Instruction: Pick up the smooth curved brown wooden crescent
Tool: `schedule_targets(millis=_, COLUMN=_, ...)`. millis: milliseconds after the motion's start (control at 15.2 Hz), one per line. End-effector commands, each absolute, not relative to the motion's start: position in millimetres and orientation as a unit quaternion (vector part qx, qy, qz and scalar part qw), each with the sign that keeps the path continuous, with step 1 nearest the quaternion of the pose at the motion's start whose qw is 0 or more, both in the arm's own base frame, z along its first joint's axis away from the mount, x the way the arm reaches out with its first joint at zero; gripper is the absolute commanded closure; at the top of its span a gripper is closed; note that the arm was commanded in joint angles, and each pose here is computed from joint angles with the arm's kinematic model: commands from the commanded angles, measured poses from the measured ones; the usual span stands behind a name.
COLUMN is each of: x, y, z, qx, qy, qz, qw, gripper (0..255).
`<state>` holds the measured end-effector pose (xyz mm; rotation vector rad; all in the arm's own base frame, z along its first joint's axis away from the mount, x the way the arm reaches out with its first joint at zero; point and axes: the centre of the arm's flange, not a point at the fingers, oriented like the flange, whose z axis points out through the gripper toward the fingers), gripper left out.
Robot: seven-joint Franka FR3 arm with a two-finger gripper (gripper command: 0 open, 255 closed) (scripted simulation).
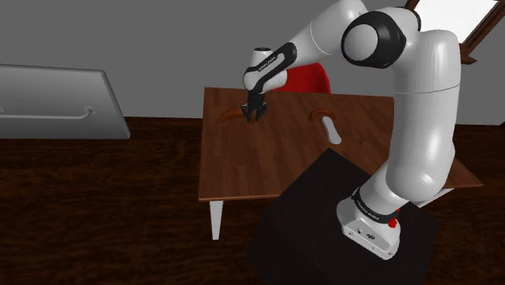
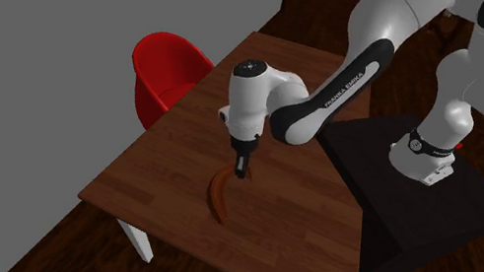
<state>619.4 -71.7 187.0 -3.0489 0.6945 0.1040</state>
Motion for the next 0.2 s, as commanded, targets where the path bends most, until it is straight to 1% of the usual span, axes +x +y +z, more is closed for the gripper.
schedule_targets(millis=0, x=619.0, y=-71.6, z=198.5, qx=-0.974, qy=0.222, qz=0.033, qw=0.006, gripper=255)
schedule_targets(millis=132, x=619.0, y=-71.6, z=199.3, qx=-0.974, qy=0.222, qz=0.033, qw=0.006, gripper=255)
